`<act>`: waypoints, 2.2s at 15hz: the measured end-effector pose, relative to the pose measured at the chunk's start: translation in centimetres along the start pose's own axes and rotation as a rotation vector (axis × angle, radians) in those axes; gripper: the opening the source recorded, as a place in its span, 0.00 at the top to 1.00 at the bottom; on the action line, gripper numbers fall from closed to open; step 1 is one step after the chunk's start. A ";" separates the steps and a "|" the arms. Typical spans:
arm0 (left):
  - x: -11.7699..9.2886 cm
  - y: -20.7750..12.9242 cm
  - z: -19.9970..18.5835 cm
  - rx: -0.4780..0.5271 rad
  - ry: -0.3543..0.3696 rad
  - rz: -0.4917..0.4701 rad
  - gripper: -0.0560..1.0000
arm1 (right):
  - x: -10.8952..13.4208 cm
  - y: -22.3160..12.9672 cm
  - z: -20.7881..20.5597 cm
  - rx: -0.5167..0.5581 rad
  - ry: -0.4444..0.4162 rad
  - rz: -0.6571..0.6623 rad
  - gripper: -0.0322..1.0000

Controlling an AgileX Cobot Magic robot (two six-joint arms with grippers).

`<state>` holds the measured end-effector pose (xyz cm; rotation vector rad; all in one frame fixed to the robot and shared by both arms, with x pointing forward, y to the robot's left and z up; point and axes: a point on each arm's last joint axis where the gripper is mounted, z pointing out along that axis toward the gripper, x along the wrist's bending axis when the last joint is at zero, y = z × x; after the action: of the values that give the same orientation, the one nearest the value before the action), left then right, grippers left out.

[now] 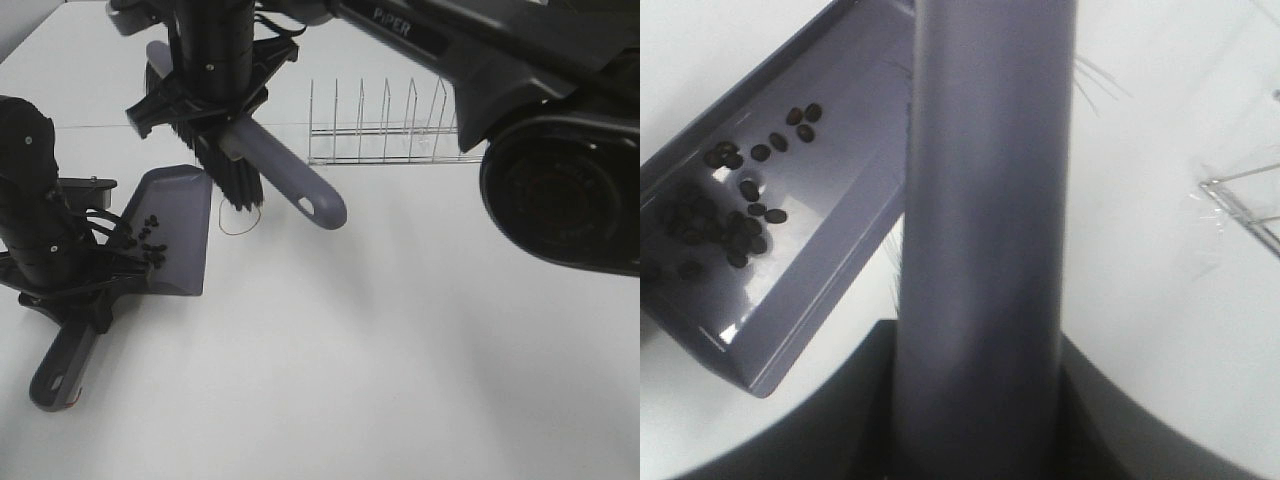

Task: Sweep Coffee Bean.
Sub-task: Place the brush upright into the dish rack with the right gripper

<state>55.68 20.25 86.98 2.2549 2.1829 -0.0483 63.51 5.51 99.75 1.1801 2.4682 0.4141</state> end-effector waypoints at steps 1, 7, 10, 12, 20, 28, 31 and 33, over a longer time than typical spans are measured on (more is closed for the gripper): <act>0.0 0.0 0.0 0.000 0.000 0.000 0.69 | -1.5 0.2 -0.7 -0.013 -0.011 0.027 0.63; 0.0 0.0 0.0 0.000 -0.001 -0.001 0.69 | -13.1 0.2 -6.4 -0.109 -0.113 0.204 0.63; 0.0 0.0 0.0 0.000 -0.001 -0.001 0.69 | -17.6 -1.1 -9.9 -0.133 -0.160 0.255 0.63; 0.0 0.0 0.0 0.000 -0.001 -0.001 0.69 | -20.6 -3.5 -10.6 -0.075 -0.188 0.307 0.63; 0.0 0.0 0.0 0.000 -0.001 -0.001 0.69 | -28.7 -16.9 -4.0 0.366 -0.147 0.564 0.63; 0.0 0.0 0.0 0.000 -0.001 -0.001 0.69 | -28.7 -18.3 1.3 0.435 -0.129 0.553 0.63; 0.0 0.0 0.0 0.000 -0.001 -0.001 0.69 | -29.0 -18.4 2.9 0.407 -0.150 0.531 0.63; 0.0 0.0 0.0 0.000 -0.001 -0.001 0.69 | -29.2 -18.3 3.9 0.391 -0.154 0.526 0.63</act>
<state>55.67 20.24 86.98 2.2538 2.1835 -0.0492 69.71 -28.21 94.68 1.9492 2.1380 -0.0375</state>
